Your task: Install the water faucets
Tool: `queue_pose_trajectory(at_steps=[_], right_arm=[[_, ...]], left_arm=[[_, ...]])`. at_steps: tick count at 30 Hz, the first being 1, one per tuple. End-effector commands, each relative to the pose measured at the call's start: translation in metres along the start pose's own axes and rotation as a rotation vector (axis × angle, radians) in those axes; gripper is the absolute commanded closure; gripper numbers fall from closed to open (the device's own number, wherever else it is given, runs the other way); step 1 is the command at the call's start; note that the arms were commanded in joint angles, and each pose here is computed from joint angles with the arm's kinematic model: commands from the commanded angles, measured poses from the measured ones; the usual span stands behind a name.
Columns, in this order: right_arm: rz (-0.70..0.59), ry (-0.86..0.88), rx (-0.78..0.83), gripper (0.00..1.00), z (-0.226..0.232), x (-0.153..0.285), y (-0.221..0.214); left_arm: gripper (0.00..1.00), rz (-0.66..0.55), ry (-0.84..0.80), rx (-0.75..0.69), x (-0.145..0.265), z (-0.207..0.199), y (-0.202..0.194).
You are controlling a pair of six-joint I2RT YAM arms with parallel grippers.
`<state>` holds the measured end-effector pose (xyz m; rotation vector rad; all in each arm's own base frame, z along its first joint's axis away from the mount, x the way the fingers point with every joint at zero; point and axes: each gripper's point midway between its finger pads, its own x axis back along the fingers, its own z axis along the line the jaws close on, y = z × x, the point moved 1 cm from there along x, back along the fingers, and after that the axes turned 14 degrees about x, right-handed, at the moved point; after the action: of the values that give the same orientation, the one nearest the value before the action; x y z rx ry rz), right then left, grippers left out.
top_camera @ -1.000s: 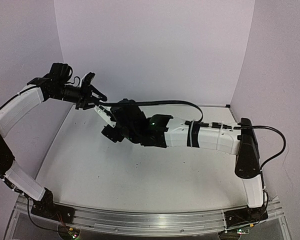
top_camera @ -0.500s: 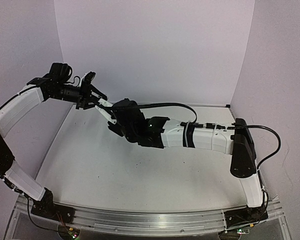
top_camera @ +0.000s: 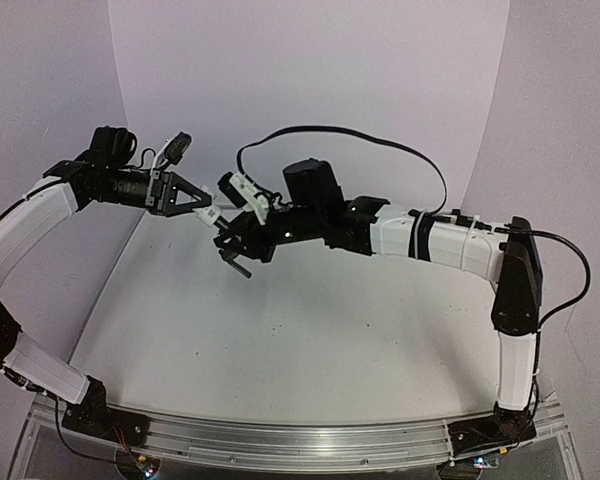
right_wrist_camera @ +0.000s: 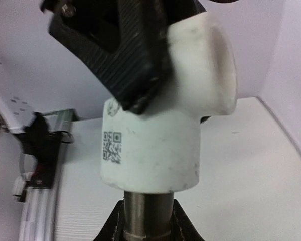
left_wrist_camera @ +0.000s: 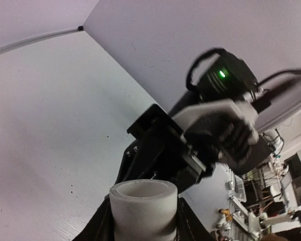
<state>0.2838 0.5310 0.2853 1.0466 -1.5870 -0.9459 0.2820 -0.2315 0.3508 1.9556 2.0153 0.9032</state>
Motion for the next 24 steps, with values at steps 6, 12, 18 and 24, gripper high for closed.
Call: queue_pose_trajectory(at_steps=[6, 12, 18, 24], right_arm=[[-0.257, 0.655, -0.25, 1.0, 0.049, 0.065, 0.057], [-0.246, 0.609, -0.266, 1.0, 0.043, 0.059, 0.055], [-0.171, 0.419, -0.348, 1.0, 0.019, 0.043, 0.02], [-0.124, 0.306, -0.528, 1.0, -0.011, 0.044, -0.031]], left_arm=[[1.0, 0.018, -0.198, -0.346, 0.02, -0.049, -0.026], [1.0, -0.006, -0.098, -0.234, 0.014, -0.033, -0.009], [0.55, -0.06, 0.07, -0.052, 0.009, 0.005, 0.009], [0.29, -0.297, 0.45, -0.013, 0.049, 0.054, 0.032]])
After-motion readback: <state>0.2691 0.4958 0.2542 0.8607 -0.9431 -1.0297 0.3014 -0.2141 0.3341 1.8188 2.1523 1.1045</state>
